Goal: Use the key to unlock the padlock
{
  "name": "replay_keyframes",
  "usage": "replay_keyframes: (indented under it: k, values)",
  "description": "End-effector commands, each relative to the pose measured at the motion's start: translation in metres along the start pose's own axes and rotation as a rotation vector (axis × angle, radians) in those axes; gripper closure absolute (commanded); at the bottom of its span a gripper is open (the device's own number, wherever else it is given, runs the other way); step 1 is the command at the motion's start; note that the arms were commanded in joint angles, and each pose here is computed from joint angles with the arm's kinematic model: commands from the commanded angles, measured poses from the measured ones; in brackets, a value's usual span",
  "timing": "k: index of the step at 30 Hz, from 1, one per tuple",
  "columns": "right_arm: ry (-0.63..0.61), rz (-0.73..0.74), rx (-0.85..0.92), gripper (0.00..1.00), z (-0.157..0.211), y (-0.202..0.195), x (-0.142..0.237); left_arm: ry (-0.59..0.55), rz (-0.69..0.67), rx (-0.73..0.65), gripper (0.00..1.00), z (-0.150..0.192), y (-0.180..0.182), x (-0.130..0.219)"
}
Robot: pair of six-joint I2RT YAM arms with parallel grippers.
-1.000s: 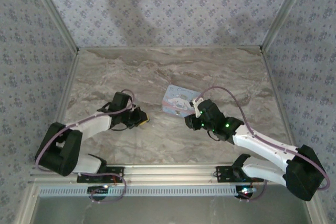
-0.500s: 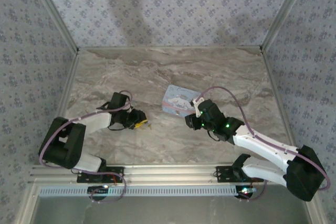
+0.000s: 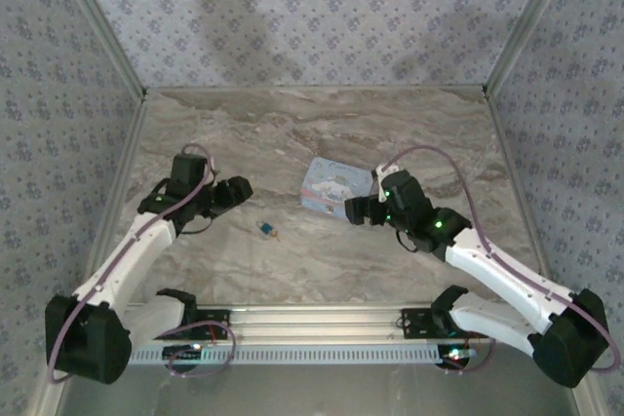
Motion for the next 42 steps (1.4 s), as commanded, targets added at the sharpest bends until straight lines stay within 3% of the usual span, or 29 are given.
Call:
replay_keyframes:
  k: [1, 4, 7, 11, 15, 20, 27, 30, 32, 34, 36, 38, 39, 42]
  values:
    - [-0.032, 0.159, -0.062, 0.0, -0.017, -0.029, 0.015, -0.097, -0.135, -0.093, 0.02, -0.014, 0.01, 0.024]
    - [-0.085, 0.315, -0.122, 0.0, -0.031, -0.06, 0.023, -0.204, -0.198, -0.161, 0.02, -0.033, 0.009, 0.039]
    - [-0.181, 0.564, -0.149, 0.0, -0.041, -0.096, 0.033, -0.285, -0.29, -0.247, 0.02, -0.05, 0.015, 0.046]
    - [-0.311, 0.855, -0.026, 0.0, -0.038, -0.135, 0.028, -0.404, -0.441, -0.365, 0.02, -0.071, 0.033, 0.051]
    - [-0.359, 0.926, -0.161, 0.0, -0.018, -0.176, 0.016, -0.503, -0.54, -0.368, 0.02, -0.085, 0.067, 0.044]
    - [-0.4, 0.92, -0.16, 0.0, 0.001, -0.2, -0.01, -0.668, -0.536, -0.364, 0.02, -0.084, 0.107, 0.016]
    - [-0.492, 0.855, -0.107, 0.0, -0.006, -0.207, -0.032, -0.717, -0.569, -0.287, 0.02, -0.088, 0.141, -0.02]
    - [-0.475, 0.801, -0.075, 0.0, -0.006, -0.21, -0.046, -0.657, -0.55, -0.369, 0.02, -0.096, 0.135, -0.03]
    - [-0.491, 0.745, 0.001, 0.0, -0.011, -0.211, -0.056, -0.709, -0.536, -0.416, 0.02, -0.099, 0.133, -0.03]
    - [-0.4, 0.662, -0.034, 0.0, -0.008, -0.211, -0.068, -0.734, -0.507, -0.404, 0.02, -0.094, 0.142, -0.036]
    - [-0.387, 0.632, -0.034, 0.0, -0.012, -0.221, -0.071, -0.774, -0.481, -0.442, 0.02, -0.09, 0.145, -0.047]
    - [-0.368, 0.537, -0.036, 0.0, -0.01, -0.221, -0.078, -0.67, -0.523, -0.448, 0.02, -0.094, 0.141, -0.055]
    - [-0.432, 0.53, -0.033, 0.0, -0.007, -0.223, -0.077, -0.702, -0.535, -0.464, 0.02, -0.094, 0.14, -0.055]
    - [-0.413, 0.594, -0.058, 0.0, -0.004, -0.226, -0.074, -0.705, -0.561, -0.457, 0.02, -0.094, 0.14, -0.055]
Point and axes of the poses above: each hand's point on the last joint's axis, 136 mm out from that joint toward the fingers, its own x axis back along the fingers, its own y axis along the line the jaws close on, z = x × y, the point moved 5 cm from there along x, back along the fingers, and after that the axes turned 3 degrees about -x, right-handed, at the moved point
